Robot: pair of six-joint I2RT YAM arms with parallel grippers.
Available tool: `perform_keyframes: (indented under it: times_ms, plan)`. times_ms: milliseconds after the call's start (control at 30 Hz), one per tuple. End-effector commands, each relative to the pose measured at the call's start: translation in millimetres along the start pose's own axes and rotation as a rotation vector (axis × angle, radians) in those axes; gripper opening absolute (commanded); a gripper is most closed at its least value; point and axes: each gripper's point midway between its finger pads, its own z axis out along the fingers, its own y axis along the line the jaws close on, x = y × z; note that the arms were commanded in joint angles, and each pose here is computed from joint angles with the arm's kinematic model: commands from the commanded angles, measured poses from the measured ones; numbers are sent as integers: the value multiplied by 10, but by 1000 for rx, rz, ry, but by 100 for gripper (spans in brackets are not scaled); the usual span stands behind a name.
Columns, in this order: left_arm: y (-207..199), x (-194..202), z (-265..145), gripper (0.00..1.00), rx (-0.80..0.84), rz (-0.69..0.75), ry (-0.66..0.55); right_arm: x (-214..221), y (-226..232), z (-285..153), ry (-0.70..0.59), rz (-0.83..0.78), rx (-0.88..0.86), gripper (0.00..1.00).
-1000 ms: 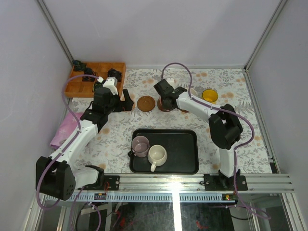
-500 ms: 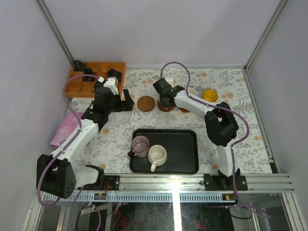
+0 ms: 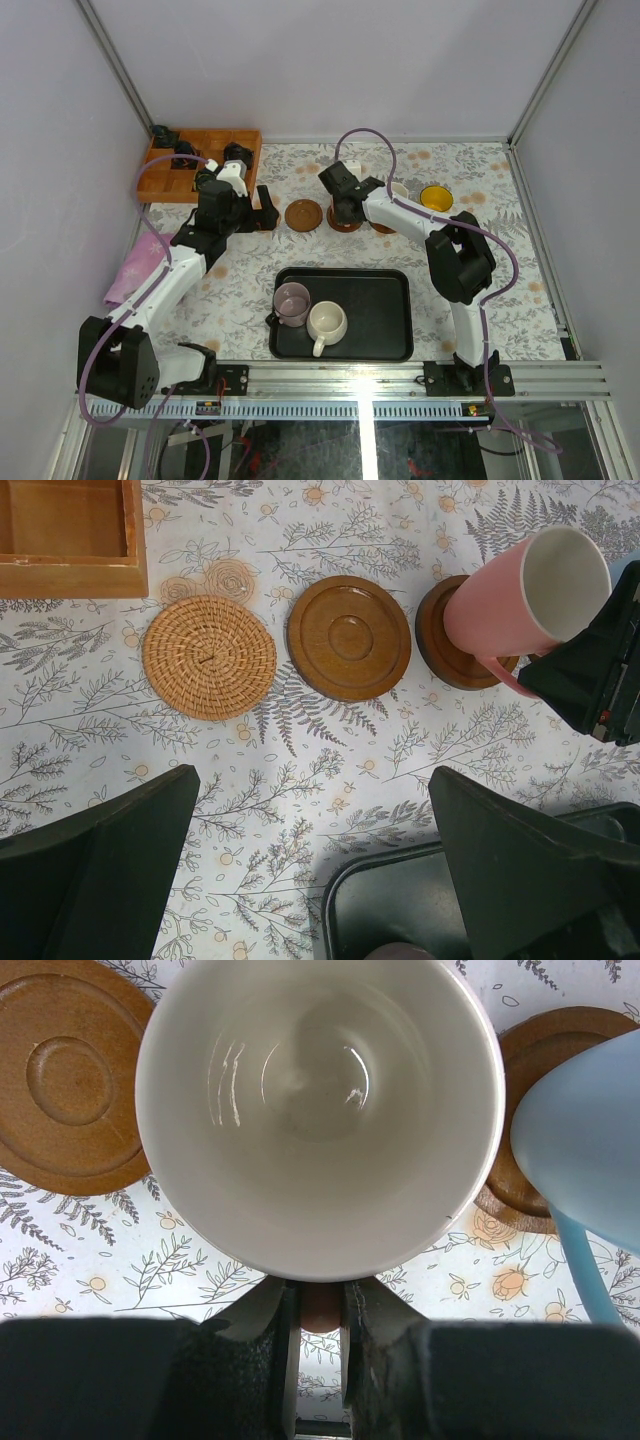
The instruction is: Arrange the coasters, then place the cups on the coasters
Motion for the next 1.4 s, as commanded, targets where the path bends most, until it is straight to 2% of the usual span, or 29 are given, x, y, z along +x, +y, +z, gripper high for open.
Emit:
perform_keyframes:
  times_ms: [0, 800, 1233, 1367]
  plan:
    - [-40, -273, -1, 100, 12, 10, -80, -371, 1, -258, -113, 65, -24, 0]
    - [-42, -247, 0, 100, 16, 0, -81, -286, 13, -278, -84, 69, -42, 0]
    - [-54, -270, -3, 100, 22, 2, -91, -989, 123, -472, -260, 37, -45, 0]
    - [-66, -285, -19, 100, 26, 1, -94, -1069, 103, -583, -277, 39, -45, 0]
